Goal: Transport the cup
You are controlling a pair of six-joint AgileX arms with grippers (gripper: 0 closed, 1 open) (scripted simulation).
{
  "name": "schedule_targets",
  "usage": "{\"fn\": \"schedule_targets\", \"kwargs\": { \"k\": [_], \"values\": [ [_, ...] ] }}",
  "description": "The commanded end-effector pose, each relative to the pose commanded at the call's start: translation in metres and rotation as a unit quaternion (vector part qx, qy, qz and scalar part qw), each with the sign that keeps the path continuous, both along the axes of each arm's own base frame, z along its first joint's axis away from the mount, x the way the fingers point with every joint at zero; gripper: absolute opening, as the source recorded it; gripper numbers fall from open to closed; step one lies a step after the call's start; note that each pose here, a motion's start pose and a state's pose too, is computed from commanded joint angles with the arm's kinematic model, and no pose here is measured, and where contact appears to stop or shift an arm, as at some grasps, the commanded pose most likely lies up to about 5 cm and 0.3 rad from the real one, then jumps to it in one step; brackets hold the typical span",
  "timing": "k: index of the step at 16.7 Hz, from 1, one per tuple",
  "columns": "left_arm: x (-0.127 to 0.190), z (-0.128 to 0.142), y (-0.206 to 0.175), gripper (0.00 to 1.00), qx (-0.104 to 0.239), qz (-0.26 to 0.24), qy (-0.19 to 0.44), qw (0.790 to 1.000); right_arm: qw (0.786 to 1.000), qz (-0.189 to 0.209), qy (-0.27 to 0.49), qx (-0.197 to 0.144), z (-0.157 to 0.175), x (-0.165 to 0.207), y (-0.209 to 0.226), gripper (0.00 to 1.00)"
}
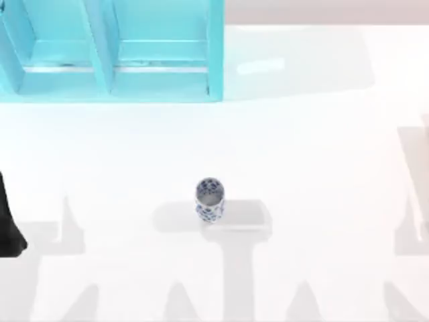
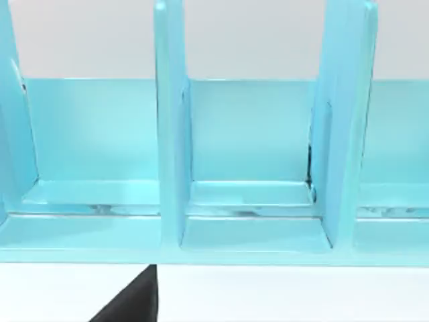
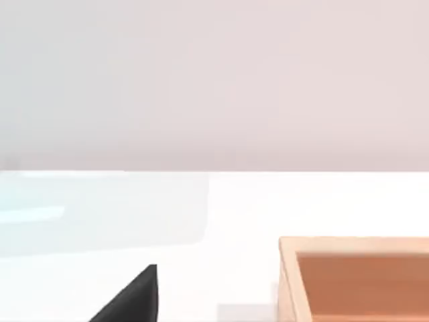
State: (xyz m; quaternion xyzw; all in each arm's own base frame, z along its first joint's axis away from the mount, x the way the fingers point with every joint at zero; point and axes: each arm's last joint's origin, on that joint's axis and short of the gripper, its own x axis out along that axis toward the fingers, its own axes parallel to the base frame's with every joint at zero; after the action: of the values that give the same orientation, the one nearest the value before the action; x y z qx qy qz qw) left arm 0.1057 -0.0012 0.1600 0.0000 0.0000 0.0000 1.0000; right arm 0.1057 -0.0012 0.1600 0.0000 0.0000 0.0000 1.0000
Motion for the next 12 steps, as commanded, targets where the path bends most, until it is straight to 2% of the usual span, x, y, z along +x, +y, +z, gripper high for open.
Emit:
{"fn": "schedule_targets", "kwargs": {
  "k": [3,6,9,12],
  "values": [
    [0.0,0.002,0.0,1.0,-0.002,-0.002,0.004,1.0,1.0,0.0,0.0,0.0,0.0,0.0,0.0,1.0],
    [0.001,0.019,-0.004,1.0,-0.02,-0.02,0.041,0.999,1.0,0.0,0.0,0.0,0.0,0.0,0.0,1.0],
    [0.008,0.055,-0.013,1.0,-0.048,-0.051,0.11,0.991,1.0,0.0,0.0,0.0,0.0,0.0,0.0,1.0],
    [0.031,0.101,-0.028,1.0,-0.076,-0.082,0.209,0.971,1.0,0.0,0.0,0.0,0.0,0.0,0.0,1.0]
  ]
}}
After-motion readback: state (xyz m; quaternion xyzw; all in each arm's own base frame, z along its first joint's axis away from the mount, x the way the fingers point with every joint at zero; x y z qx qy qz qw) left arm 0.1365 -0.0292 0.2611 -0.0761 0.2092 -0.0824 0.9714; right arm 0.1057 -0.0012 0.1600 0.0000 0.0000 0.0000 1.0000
